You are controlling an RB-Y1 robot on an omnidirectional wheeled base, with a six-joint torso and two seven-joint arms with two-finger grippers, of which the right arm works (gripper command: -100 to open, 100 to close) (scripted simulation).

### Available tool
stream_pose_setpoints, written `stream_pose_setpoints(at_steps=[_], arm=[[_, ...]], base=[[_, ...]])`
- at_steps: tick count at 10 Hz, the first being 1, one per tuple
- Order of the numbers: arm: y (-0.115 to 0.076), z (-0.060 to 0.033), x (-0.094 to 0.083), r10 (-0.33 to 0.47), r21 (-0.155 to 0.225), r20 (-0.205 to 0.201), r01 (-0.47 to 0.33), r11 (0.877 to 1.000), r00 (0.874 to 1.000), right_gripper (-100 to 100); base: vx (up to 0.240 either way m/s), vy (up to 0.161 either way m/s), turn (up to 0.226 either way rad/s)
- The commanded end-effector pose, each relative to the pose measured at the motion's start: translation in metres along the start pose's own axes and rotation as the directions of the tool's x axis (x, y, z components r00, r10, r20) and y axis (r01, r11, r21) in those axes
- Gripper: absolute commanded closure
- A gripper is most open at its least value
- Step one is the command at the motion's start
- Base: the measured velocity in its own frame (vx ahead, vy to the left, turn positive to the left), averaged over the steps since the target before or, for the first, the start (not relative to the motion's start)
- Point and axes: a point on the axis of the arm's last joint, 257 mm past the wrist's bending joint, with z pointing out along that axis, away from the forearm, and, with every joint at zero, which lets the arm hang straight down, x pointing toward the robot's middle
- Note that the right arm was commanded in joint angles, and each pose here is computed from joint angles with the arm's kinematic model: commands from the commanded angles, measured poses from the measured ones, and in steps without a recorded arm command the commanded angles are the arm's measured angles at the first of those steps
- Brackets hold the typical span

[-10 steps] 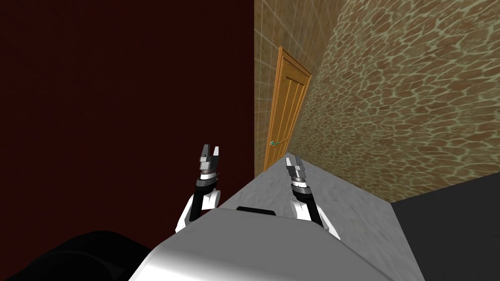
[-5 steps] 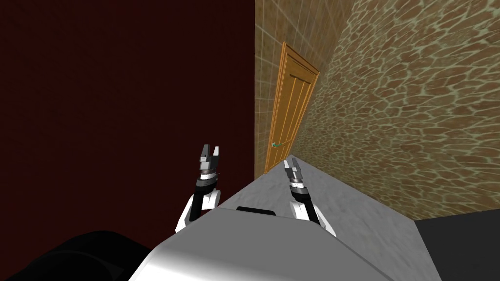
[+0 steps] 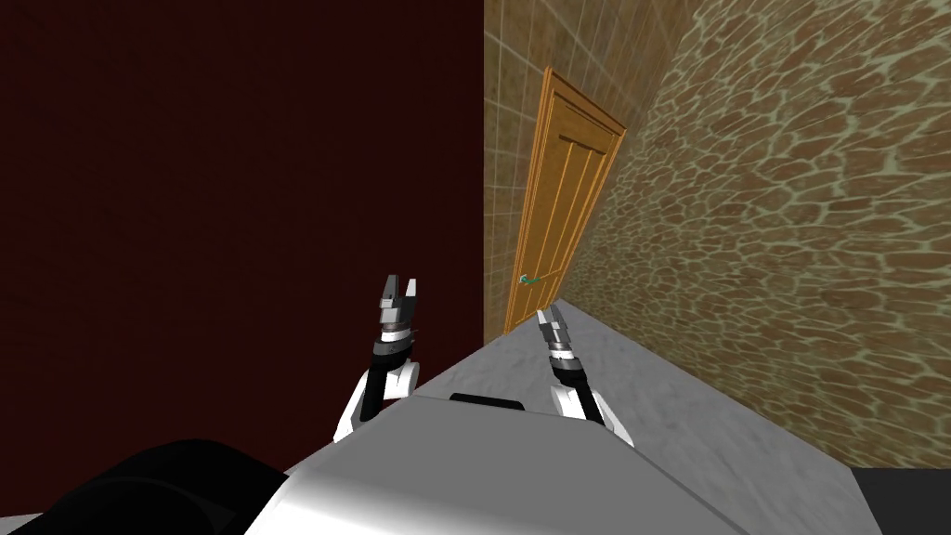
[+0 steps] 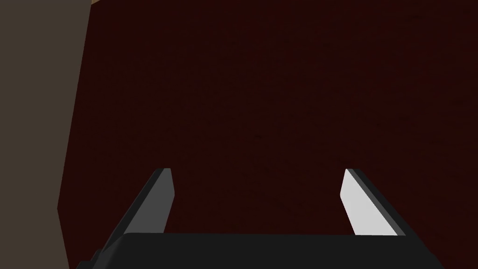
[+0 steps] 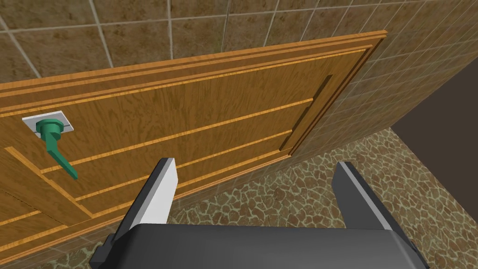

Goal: Pull the door open

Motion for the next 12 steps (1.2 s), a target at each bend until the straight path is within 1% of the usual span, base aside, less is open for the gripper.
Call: stream_pose_setpoints(at_steps=[1, 6, 7, 9, 12], arm=[[-0.013, -0.0038, -0.002, 0.006, 0.023, -0.005, -0.005, 1.000, 1.000, -100], [-0.049, -0.0167, -0.009, 0.017, 0.093, -0.020, -0.015, 0.996, 1.000, -100], [-0.050, -0.0172, -0.009, 0.017, 0.096, -0.019, -0.015, 0.995, 1.000, -100], [-0.065, -0.0232, -0.013, 0.020, 0.124, -0.023, -0.017, 0.992, 1.000, -100], [-0.085, -0.0329, -0.019, 0.024, 0.167, -0.028, -0.019, 0.986, 0.999, -100]], base=[[0.081, -0.096, 0.102], [0.068, -0.110, 0.125], [0.040, -0.070, 0.048], [0.034, -0.074, 0.102], [0.053, -0.109, 0.128]])
